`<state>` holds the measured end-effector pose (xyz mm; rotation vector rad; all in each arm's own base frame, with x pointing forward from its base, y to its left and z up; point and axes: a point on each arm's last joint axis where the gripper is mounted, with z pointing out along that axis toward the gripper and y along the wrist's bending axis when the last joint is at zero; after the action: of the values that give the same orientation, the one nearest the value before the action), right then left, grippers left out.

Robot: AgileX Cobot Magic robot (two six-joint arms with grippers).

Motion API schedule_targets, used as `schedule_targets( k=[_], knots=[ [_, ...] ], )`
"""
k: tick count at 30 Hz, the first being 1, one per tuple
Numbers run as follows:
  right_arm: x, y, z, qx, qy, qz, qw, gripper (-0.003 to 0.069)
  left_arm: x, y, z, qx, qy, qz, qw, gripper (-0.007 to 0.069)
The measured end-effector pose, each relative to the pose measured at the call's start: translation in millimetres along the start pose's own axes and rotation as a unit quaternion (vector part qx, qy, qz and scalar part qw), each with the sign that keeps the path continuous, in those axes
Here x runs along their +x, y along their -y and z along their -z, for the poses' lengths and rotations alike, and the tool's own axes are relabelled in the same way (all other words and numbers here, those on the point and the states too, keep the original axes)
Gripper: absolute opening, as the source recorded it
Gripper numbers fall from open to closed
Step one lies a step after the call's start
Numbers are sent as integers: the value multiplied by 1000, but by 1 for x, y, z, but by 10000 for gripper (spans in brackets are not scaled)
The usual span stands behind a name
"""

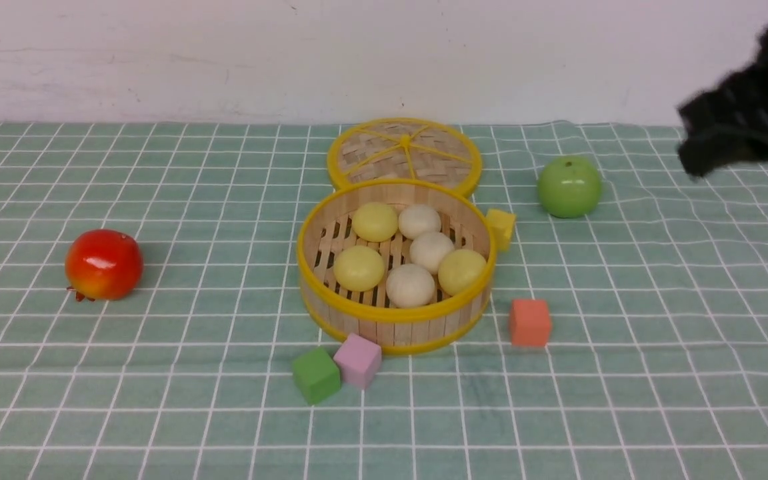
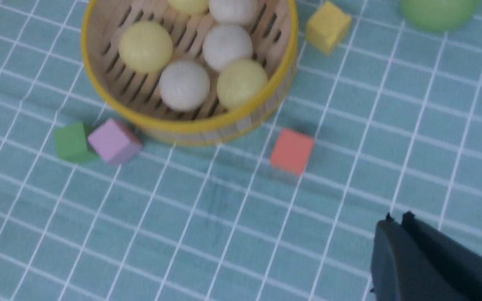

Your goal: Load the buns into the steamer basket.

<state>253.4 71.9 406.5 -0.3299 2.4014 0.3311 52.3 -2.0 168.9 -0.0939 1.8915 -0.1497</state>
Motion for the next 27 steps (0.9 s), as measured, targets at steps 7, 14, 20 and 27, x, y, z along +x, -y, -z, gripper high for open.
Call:
schedule_targets(
  k=[7,14,20,27],
  knots=[
    [94,-2,38,19,89,-2,996,-20,0,0,0,0,0,0,1000,238],
    [173,-6,66,22,173,6,985,-20,0,0,0,0,0,0,1000,238],
    [209,-11,91,9,249,4,968,-17,0,0,0,0,0,0,1000,238],
    [239,-12,91,6,252,17,968,-13,0,0,0,0,0,0,1000,238]
  ],
)
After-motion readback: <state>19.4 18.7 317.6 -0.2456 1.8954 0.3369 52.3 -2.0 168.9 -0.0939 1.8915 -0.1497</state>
